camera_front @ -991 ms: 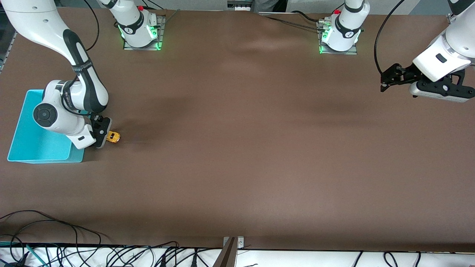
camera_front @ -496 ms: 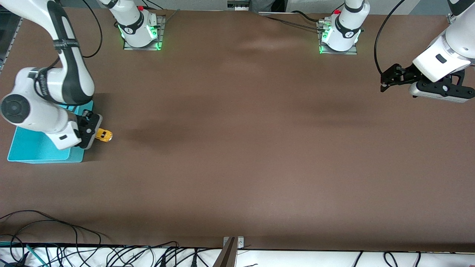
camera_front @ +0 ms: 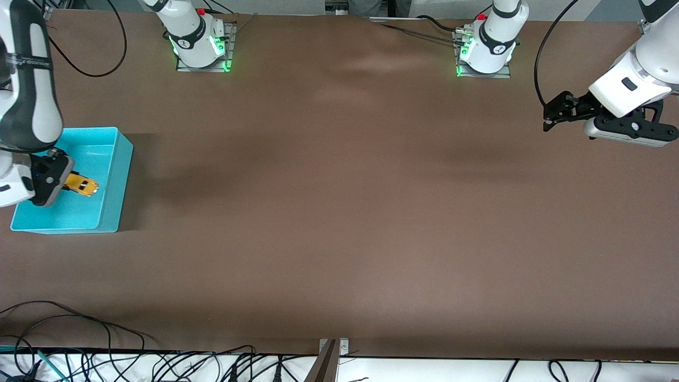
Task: Wind up and store yellow beetle car
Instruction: 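Lift the car with the right gripper over the blue bin, then lower the car into the bin and open the right gripper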
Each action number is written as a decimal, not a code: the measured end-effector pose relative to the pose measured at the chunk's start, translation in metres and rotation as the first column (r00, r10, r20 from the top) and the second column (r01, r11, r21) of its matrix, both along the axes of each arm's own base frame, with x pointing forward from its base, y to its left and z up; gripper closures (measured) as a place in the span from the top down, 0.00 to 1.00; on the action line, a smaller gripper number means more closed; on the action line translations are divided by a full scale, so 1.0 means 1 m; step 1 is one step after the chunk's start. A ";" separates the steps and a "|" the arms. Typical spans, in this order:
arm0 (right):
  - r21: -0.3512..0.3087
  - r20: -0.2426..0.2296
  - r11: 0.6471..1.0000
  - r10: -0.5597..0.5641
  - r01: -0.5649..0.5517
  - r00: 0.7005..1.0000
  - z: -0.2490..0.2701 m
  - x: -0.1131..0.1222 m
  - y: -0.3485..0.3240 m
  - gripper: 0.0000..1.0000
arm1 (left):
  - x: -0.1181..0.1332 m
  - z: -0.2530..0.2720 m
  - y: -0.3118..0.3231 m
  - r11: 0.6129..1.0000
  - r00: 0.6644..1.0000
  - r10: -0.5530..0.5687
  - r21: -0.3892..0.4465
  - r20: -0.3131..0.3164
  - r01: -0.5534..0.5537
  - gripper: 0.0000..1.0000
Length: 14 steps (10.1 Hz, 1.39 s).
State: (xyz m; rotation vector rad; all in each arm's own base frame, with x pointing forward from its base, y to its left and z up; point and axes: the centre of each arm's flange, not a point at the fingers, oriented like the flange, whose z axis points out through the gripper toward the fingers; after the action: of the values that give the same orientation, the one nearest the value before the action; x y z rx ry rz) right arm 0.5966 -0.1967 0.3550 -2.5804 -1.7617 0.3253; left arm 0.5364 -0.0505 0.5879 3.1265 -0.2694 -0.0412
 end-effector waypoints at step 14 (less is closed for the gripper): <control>0.017 -0.093 0.999 -0.043 0.045 0.995 -0.147 -0.025 -0.081 0.44 | 0.000 0.000 0.004 1.000 1.000 0.004 0.000 -0.001 -0.004 1.00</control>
State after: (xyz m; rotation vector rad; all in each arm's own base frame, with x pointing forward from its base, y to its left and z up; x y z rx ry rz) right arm 0.5712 -0.2778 0.2078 -2.5419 -1.6673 0.4181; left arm 0.5368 -0.0461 0.5876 3.1266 -0.2624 -0.0420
